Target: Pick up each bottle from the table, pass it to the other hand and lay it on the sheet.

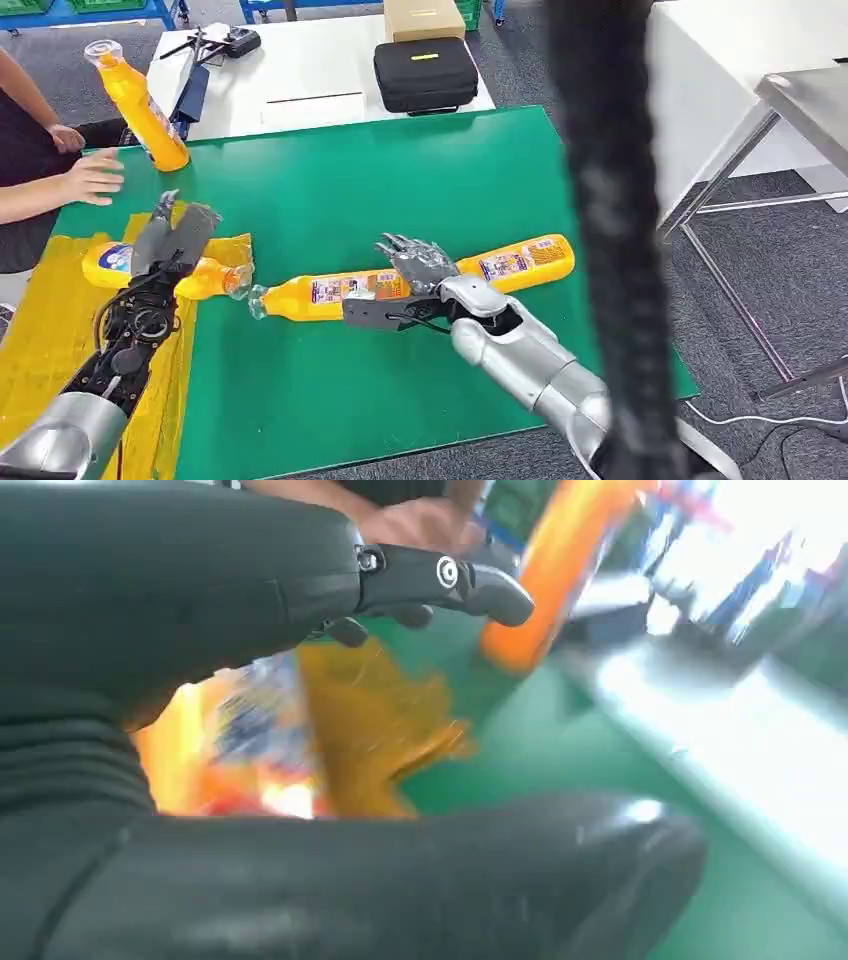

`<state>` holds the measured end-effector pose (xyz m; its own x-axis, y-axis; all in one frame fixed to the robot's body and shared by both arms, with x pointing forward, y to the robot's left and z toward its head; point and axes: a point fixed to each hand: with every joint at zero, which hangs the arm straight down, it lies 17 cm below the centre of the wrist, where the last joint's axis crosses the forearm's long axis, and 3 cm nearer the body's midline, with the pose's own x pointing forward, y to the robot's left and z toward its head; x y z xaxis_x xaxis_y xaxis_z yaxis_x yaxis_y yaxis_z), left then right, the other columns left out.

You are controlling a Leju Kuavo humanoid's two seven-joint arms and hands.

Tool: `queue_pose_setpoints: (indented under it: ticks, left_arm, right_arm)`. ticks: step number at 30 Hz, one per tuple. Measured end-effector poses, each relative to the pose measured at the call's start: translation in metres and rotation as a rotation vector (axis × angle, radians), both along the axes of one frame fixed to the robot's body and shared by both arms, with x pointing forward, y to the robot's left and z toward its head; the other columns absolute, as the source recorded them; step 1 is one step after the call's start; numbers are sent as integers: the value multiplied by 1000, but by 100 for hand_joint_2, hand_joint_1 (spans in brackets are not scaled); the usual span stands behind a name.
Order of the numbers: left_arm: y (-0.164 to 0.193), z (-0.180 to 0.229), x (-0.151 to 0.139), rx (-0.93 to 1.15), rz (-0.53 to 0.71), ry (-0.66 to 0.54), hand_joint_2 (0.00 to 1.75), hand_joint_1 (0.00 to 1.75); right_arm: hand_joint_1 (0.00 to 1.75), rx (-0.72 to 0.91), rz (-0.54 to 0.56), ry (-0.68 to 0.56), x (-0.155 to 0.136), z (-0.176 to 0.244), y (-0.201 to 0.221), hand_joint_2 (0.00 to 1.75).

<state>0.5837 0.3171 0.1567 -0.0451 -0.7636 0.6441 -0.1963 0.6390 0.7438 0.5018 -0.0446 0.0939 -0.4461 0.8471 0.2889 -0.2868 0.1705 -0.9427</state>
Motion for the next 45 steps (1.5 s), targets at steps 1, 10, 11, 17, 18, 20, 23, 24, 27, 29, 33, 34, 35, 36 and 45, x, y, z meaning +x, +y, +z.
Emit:
queue_pose_setpoints:
  ticks: [1, 10, 11, 17, 18, 20, 23, 24, 27, 29, 33, 34, 35, 36, 45]
  left_arm:
    - [-2, 8, -1, -16, -1, -22, 0, 0]
    - [8, 95, -43, -494, 20, -383, 0, 0]
    - [6, 104, -50, -541, 11, -415, 0, 0]
    - [-10, 142, -87, -616, -58, -541, 0, 0]
    - [-11, 146, -90, -619, -64, -553, 0, 0]
    - [-15, 152, -96, -629, -78, -568, 0, 0]
    - [-19, 156, -100, -641, -92, -575, 0, 0]
    - [-20, 156, -101, -644, -95, -573, 0, 0]
    - [-20, 152, -105, -651, -91, -565, 0, 0]
    - [-20, 149, -108, -655, -86, -559, 0, 0]
    - [-19, 143, -113, -657, -80, -550, 0, 0]
    - [-19, 142, -113, -657, -80, -549, 0, 0]
    - [-19, 142, -113, -657, -81, -549, 0, 0]
    - [-20, 142, -113, -657, -83, -548, 0, 0]
    - [-29, 142, -112, -668, -110, -535, 0, 0]
  right_arm:
    - [0, -11, -6, 2, 3, -2, -4, 175]
    - [0, -80, -20, 1, 23, -10, -25, 175]
    - [0, -82, -22, 4, 25, -11, -28, 175]
    - [0, -73, -20, 32, 24, -18, -25, 175]
    - [0, -67, -18, 36, 23, -18, -23, 175]
    - [0, -43, -15, 54, 21, -18, -19, 175]
    - [0, 16, -7, 97, 14, -19, -10, 175]
    - [0, 42, -5, 106, 12, -18, -6, 175]
    - [0, 164, -4, 105, 3, -3, 7, 175]
    - [0, 259, -6, 70, -1, 15, 14, 175]
    - [0, 369, 15, 35, -14, 41, 26, 175]
    - [0, 373, 24, 40, -18, 43, 29, 175]
    - [0, 370, 33, 52, -22, 42, 32, 175]
    - [0, 363, 37, 64, -24, 41, 34, 175]
    - [0, 286, 49, 141, -34, 19, 40, 175]
